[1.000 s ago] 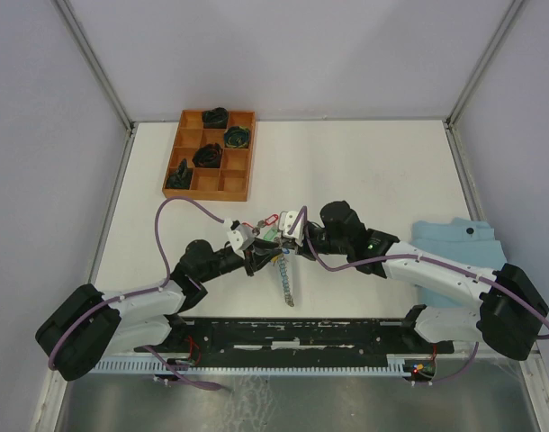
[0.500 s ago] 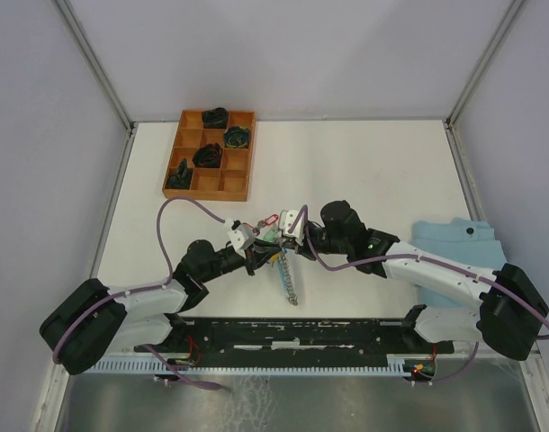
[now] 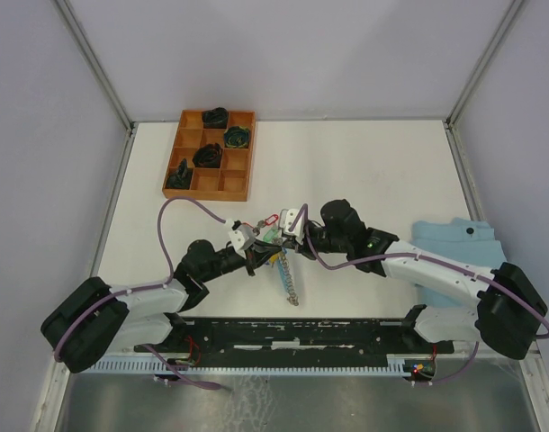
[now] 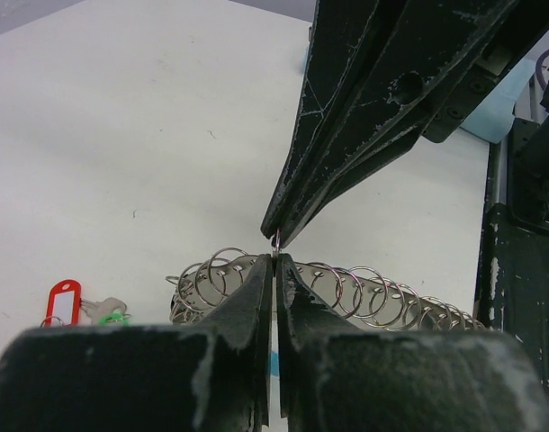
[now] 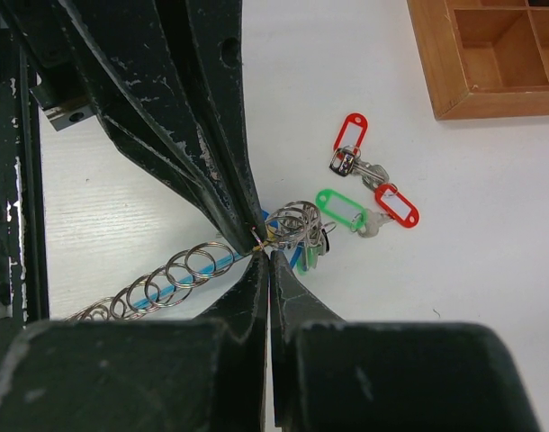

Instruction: Put the keys on the keyring

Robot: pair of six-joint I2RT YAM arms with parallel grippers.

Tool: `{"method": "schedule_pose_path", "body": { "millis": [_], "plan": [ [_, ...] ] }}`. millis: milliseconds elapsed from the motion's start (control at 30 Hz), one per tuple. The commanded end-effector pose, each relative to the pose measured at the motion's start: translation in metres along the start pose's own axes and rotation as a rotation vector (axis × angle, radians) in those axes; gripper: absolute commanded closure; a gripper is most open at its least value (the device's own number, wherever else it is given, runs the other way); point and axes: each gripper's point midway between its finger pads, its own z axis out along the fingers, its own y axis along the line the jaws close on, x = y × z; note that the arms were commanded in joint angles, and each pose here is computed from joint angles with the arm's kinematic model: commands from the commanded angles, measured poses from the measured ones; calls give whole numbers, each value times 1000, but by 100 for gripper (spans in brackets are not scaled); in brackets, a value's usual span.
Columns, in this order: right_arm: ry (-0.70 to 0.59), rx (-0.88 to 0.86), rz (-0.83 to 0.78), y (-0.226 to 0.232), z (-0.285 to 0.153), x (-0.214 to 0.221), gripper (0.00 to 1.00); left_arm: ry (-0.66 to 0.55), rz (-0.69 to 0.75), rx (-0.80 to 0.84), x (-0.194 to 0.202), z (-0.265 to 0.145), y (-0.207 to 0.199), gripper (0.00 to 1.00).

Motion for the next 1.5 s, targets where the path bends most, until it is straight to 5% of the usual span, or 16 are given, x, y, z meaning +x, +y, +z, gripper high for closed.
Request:
{"method": "schedule_pose_path", "body": {
  "millis": [0,100,267,567,1033,1467],
  "plan": [
    [-83,-37,-17,1,4,-27,99,-84,39,28,-23,3,-4,97],
    [-76,-29,-11,0,2,-29,96,-81,40,19,-21,0,-4,97],
    [-78,20,21,-12,-13,-45,76,-78,53,-42,-18,-12,3,97],
    [-24,160,266,-60,-29,-48,53,-78,50,-122,-9,-35,8,97],
    [227,249,509,-100,67,30,50,-187,76,-475,-20,-81,55,97],
    [341,333,531,-110,124,67,50,-173,76,-543,-15,-87,66,97]
  ]
}}
